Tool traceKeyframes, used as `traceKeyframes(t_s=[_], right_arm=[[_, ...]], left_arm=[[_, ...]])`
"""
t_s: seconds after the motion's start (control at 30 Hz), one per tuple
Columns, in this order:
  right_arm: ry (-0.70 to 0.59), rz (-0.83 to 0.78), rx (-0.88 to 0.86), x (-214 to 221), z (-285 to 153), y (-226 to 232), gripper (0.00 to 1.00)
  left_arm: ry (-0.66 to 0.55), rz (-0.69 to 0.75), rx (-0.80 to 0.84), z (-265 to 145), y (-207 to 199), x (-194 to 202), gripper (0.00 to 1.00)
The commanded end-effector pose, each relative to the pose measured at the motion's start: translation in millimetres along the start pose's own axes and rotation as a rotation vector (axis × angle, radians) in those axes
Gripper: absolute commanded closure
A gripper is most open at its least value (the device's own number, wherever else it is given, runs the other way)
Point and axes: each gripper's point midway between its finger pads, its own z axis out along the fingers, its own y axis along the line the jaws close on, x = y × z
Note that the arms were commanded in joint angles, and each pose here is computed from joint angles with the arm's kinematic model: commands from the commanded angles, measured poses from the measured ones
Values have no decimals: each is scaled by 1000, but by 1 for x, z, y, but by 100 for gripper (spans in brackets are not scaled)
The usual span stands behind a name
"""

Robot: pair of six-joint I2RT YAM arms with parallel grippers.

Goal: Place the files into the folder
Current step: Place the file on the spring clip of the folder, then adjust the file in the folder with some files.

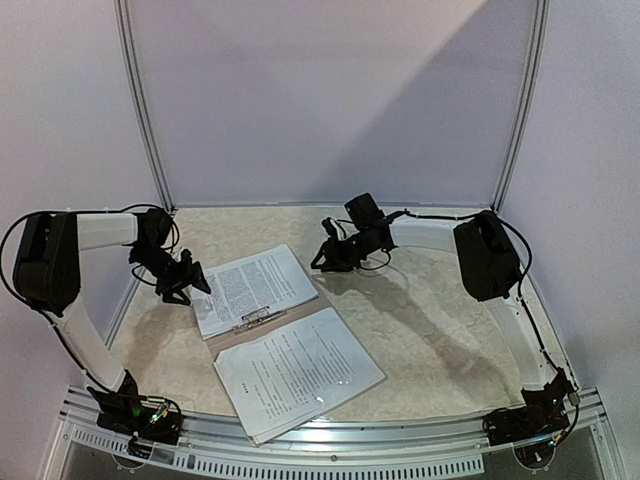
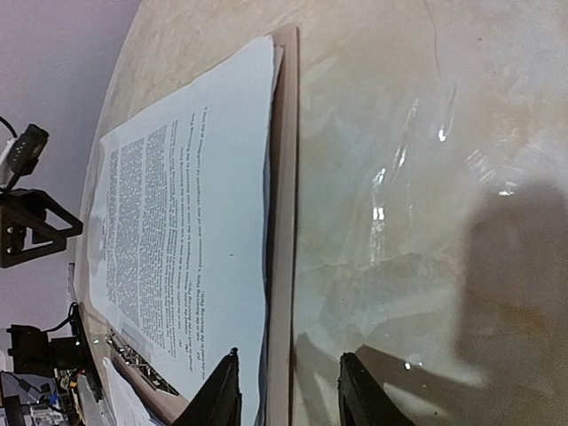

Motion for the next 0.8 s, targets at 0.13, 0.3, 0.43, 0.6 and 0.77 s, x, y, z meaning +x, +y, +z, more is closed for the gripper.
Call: traceKeyframes(t_s=[0.13,0.3,0.43,0.6,0.77], right_arm=[[-48,58,103,-6,1,-8,69],[-72,76,193,-3,7,-24,84],[-61,80,204,4,18,-29,87],[-37,96,195,15,32,-32,88],[-26,99,187,19,35,-31,89]], left_arm=[[-39,-33,-119,-12,20,1,45],[-53,-101,-170,-8,52,-10,85],[-57,-98,-228,-3,67,-6,88],[-33,-83,-253,14,78,-6,87],[2,-48,-269,33,76,-14,88]])
